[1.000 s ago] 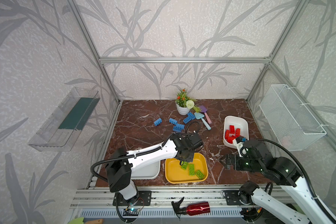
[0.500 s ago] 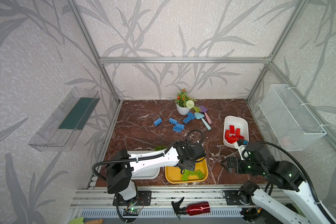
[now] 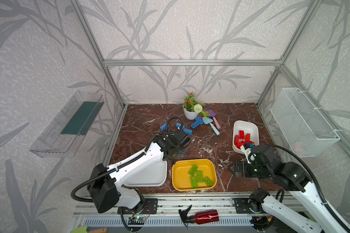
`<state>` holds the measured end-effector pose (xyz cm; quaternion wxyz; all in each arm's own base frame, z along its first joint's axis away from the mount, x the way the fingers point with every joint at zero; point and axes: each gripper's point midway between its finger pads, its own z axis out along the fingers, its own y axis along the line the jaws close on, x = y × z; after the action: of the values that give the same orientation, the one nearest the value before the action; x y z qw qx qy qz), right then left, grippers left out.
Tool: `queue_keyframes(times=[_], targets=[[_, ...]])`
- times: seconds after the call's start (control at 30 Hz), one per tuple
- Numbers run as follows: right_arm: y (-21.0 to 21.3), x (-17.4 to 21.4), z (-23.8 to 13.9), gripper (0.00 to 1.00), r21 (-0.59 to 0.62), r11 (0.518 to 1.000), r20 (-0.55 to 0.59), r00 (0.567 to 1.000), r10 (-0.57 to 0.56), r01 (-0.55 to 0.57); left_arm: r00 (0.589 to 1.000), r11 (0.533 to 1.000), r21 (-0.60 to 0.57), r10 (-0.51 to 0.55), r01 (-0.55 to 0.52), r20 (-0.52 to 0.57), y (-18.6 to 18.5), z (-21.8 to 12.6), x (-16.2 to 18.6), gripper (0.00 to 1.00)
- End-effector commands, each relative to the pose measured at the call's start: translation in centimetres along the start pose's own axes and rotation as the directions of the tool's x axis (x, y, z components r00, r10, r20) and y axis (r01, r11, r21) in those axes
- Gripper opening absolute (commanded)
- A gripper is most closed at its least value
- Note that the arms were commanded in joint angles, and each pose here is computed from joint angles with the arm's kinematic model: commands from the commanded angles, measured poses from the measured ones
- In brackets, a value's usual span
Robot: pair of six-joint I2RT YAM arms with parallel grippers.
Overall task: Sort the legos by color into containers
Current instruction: 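Reach the left gripper back to the remaining lime bricks and grasp one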
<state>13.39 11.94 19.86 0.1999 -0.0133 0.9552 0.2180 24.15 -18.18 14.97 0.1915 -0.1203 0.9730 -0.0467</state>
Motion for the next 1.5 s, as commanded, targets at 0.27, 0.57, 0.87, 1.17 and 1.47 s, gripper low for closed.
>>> queue_keyframes(times=[0.27,0.57,0.87,1.17,1.47], targets=[[1.8,-2.7,0.7,0.99,-0.015,0.999,0.026,0.998,-0.051,0.051,0.983,0.987,-0.036,-0.161,0.159,-0.089,0.2,3.8,-0.3,0.77],[2.1,-3.6,1.5,0.99,0.000,0.997,0.016,0.997,-0.077,0.077,0.953,0.975,-0.065,-0.223,0.214,-0.202,-0.4,7.4,0.0,0.74],[1.8,-4.4,1.6,0.99,0.016,0.997,0.018,0.997,-0.071,0.071,0.923,0.955,-0.128,-0.292,0.267,-0.250,1.3,10.4,0.4,0.72],[1.3,-5.0,1.6,0.99,0.020,0.998,0.010,0.998,-0.055,0.055,0.905,0.938,-0.162,-0.338,0.305,-0.257,2.2,12.8,0.1,0.69],[1.4,-5.6,1.8,0.99,0.023,0.998,0.005,0.999,-0.050,0.050,0.905,0.938,-0.190,-0.334,0.291,-0.264,3.2,14.3,-0.6,0.63]])
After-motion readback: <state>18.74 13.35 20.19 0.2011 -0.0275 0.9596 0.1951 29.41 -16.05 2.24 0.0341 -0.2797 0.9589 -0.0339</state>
